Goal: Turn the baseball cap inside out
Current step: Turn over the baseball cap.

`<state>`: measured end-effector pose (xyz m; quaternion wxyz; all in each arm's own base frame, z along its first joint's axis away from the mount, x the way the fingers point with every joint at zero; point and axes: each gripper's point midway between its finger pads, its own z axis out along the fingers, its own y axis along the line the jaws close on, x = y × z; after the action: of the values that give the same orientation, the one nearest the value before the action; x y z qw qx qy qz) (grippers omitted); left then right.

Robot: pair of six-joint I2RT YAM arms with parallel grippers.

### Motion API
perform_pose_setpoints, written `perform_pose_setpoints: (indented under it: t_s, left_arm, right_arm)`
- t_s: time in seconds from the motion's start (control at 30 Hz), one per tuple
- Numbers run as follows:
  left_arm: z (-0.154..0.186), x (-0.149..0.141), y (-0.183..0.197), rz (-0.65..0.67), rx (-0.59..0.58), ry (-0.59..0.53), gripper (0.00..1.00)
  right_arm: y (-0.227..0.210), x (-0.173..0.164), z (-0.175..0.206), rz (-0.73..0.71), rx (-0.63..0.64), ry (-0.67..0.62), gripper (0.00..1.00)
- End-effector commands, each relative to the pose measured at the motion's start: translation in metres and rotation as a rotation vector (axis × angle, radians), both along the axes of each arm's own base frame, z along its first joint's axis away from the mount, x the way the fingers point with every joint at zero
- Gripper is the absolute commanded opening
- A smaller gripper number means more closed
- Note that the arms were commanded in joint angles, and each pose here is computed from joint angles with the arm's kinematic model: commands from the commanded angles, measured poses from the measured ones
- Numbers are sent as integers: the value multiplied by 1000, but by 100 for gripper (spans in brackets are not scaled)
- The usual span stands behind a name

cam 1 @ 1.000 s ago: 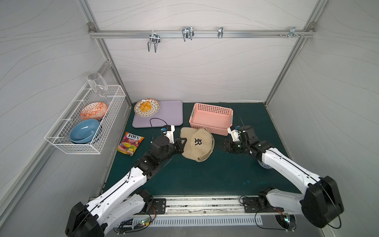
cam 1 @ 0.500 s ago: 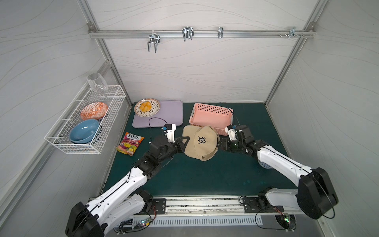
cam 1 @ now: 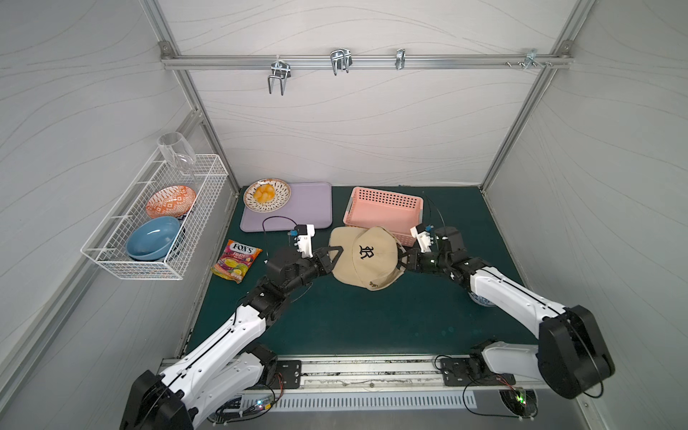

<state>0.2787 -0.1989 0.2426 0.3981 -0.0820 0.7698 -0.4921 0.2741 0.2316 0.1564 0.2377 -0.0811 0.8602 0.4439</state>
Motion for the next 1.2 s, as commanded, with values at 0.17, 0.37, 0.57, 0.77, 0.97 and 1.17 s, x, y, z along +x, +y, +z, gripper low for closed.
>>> perform_pose_setpoints:
  t_s: [0.17,0.37,0.57,0.77,0.97,1.17]
  left_arm:
    - [45,28,26,11,-291,-37,0]
    - [39,41,24,0,-421,25,0]
    - [16,42,28,46,-372,82,0]
    - [-9,47,36,120,-325,153,0]
    - [-45,51,41,189,-343,290,0]
    - [-44,45,19,123,-272,310,0]
  right_arm:
    - [10,-50,105,264,329,-162,0]
    - [5,-71,174,295,459,-294,0]
    - [5,-88,232,338,575,-382,0]
    - [21,-128,294,470,654,-504,0]
    - [19,-161,355,529,715,-687,0]
    - [29,-178,384,612,777,-753,0]
